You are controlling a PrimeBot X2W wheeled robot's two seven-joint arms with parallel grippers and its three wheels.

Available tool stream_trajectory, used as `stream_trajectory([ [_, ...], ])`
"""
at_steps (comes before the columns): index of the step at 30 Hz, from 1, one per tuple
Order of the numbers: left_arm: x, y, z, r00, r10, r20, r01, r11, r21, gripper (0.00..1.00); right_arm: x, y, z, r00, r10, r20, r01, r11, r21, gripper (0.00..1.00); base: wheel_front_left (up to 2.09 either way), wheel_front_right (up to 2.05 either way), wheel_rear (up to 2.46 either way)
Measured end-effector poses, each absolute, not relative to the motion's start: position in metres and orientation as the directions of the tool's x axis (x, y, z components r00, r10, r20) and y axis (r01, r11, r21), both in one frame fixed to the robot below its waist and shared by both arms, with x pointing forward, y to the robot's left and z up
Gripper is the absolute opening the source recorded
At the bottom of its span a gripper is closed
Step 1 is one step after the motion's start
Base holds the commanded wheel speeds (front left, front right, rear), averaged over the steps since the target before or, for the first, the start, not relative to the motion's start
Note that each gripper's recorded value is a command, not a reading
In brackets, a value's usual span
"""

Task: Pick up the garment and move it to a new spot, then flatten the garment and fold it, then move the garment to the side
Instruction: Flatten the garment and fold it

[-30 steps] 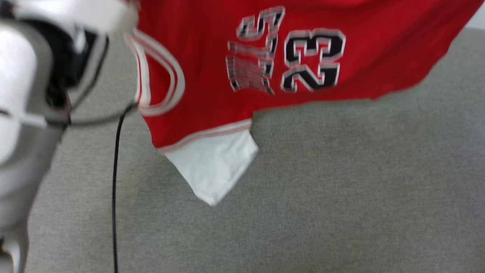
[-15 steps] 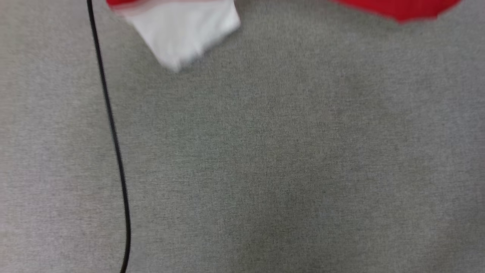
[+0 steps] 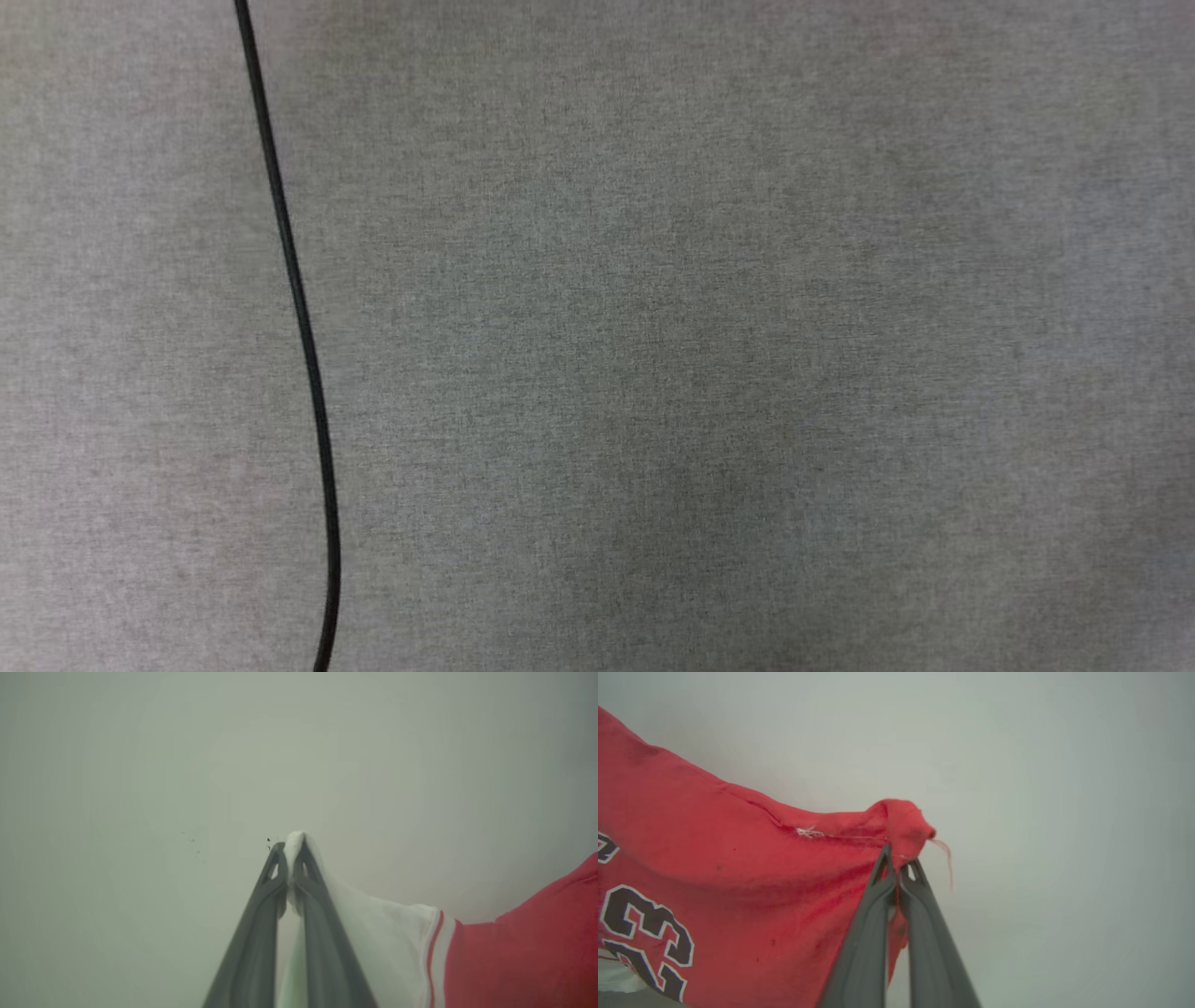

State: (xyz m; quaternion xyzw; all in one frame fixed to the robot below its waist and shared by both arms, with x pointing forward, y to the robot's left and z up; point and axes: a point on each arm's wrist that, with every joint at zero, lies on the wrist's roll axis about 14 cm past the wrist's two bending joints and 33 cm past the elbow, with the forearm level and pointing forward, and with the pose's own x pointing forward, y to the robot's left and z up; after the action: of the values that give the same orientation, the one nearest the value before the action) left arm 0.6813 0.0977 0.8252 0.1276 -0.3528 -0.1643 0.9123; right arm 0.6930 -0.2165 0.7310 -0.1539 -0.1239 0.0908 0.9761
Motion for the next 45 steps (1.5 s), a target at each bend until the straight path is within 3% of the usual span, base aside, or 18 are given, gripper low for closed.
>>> stream_trajectory([
  [8,0.698,0.098,0.741,0.780,-0.417,0.468,0.280,0.900,0.335,0.00,0.694,-0.204,0.651,0.962,0.265,0.071,-0.232,0.924,-0.304,0.00,0.00,0.00,0.00],
  [18,0.660,0.114,0.645,0.856,-0.403,0.323,0.344,0.911,0.226,0.00,0.642,-0.183,0.563,0.927,0.363,-0.094,-0.375,0.900,-0.220,0.00,0.00,0.00,0.00],
  [28,0.567,0.137,0.572,0.925,-0.316,0.210,0.307,0.949,0.072,0.00,0.560,-0.179,0.515,0.885,0.417,-0.207,-0.444,0.890,-0.102,0.00,0.00,0.00,0.00],
  [34,0.495,0.155,0.526,0.962,-0.265,0.070,0.265,0.964,0.006,0.00,0.503,-0.185,0.492,0.857,0.428,-0.285,-0.458,0.888,-0.044,0.00,0.00,0.00,0.00],
  [45,0.375,0.164,0.474,0.968,-0.206,-0.142,0.185,0.972,-0.146,0.00,0.404,-0.201,0.453,0.817,0.419,-0.397,-0.430,0.901,0.066,0.00,0.00,0.00,0.00],
])
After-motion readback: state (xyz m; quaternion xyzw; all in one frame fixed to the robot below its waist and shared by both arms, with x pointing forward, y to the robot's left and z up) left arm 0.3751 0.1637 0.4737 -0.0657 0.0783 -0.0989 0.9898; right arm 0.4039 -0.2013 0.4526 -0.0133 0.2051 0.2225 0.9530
